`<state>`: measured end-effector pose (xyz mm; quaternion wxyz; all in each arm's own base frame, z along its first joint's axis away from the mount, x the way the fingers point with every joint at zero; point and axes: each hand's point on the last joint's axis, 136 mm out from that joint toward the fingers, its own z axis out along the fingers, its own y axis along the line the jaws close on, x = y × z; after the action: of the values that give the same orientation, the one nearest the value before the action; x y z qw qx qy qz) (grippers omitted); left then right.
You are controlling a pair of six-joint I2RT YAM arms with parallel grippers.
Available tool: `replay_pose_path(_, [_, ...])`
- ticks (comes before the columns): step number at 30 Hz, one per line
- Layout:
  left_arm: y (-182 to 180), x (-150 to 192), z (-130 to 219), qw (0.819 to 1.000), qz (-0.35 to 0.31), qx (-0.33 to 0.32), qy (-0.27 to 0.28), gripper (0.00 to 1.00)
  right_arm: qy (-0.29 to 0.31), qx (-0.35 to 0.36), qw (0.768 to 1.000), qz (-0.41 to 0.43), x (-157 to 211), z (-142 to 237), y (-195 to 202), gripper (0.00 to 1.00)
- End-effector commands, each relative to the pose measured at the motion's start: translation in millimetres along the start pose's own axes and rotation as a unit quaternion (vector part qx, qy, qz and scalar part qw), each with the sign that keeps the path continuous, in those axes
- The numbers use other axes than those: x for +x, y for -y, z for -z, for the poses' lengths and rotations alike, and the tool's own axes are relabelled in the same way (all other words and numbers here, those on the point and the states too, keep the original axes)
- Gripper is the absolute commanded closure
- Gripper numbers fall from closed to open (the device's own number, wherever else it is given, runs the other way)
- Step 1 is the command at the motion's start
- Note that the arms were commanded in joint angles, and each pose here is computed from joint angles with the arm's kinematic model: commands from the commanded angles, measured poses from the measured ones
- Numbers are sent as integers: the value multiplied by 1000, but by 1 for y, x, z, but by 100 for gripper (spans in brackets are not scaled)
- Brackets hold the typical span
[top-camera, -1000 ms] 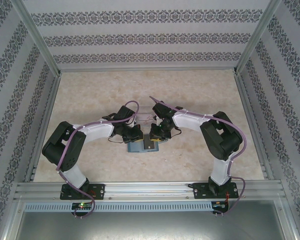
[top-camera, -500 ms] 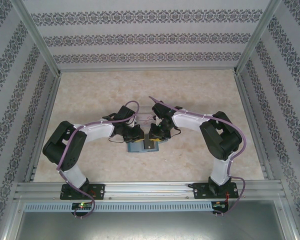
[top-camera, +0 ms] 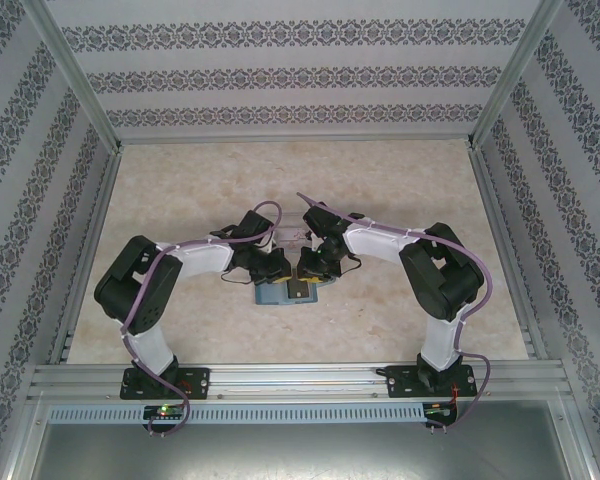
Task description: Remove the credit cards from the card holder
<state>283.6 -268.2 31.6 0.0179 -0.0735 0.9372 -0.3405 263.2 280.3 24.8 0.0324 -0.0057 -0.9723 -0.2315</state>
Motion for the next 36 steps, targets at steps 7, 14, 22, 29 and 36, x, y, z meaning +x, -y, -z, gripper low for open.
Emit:
replay_pose_path(7, [-11,-2,-2,1000,15,-18,-5,86,-1,45,999,0,5,-2,17,73])
replay_pose_path(14, [-15,-1,9,999,6,-43,3,82,-2,47,999,0,4,-3,18,70])
replay_pose_path(22, [-15,-1,11,999,4,-49,4,82,-4,50,999,-1,5,-3,19,68])
replay_pose_path(29, [4,-8,23,999,-10,-27,22,80,2,45,999,4,3,3,13,68])
replay_pose_path(36, [0,-8,22,999,-5,-34,22,80,11,38,999,9,1,13,4,69])
